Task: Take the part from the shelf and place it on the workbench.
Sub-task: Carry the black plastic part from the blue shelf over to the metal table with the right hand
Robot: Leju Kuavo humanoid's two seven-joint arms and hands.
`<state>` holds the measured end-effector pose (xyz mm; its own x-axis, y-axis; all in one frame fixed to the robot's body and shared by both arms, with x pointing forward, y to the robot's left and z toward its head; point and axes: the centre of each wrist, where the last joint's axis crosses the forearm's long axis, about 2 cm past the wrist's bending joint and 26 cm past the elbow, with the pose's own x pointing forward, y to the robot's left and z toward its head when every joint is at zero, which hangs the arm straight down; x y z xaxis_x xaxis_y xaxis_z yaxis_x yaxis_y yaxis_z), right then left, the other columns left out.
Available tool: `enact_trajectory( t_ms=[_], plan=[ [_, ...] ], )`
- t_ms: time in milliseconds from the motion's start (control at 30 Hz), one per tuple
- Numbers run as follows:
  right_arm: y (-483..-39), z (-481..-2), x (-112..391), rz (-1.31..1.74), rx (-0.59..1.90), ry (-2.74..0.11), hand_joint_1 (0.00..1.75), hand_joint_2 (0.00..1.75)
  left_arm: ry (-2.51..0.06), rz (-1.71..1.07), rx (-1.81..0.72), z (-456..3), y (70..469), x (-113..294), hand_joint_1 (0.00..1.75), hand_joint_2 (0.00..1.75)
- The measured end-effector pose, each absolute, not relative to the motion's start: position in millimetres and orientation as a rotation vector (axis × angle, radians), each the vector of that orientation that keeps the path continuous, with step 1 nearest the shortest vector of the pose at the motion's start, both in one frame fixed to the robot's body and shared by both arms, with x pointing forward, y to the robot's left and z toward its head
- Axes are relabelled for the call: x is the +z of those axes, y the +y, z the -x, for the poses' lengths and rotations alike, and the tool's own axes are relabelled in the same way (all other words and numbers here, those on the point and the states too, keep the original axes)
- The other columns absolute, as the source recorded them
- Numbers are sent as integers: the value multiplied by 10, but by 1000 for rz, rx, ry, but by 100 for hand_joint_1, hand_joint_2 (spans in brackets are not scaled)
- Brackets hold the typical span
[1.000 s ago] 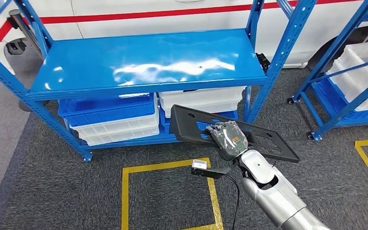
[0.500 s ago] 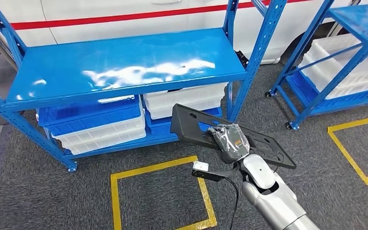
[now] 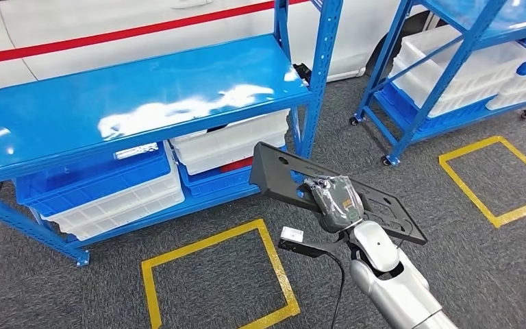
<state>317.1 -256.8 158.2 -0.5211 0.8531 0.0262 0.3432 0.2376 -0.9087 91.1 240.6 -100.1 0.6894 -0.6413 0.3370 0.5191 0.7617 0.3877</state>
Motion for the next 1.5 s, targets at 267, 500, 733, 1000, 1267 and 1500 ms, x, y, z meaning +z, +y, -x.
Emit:
enact_trajectory(
  t_ms=[267, 500, 733, 1000, 1267, 1500],
  plan=[
    [-2572, -3119, 1526, 1080, 1250, -1974, 175, 175, -469, -276, -665, -894, 2413, -1005, 0, 175],
    [-2591, -3105, 1506, 1079, 1238, -1966, 175, 175, -470, -286, -653, -886, 2428, -1007, 0, 175],
    [-2538, -3147, 1521, 1069, 1233, -1976, 175, 175, -462, -283, -637, -843, 2430, -1016, 0, 175],
    [-2454, -3229, 1580, 1062, 1219, -2001, 175, 175, -469, -291, -632, -825, 2435, -1019, 0, 175],
    [-2388, -3144, 1499, 1047, 1204, -1991, 175, 175, -454, -289, -640, -768, 2433, -1029, 0, 175],
    [-2488, -3107, 1466, 1067, 1180, -1972, 175, 175, -455, -287, -648, -805, 2415, -1021, 0, 175]
  ],
)
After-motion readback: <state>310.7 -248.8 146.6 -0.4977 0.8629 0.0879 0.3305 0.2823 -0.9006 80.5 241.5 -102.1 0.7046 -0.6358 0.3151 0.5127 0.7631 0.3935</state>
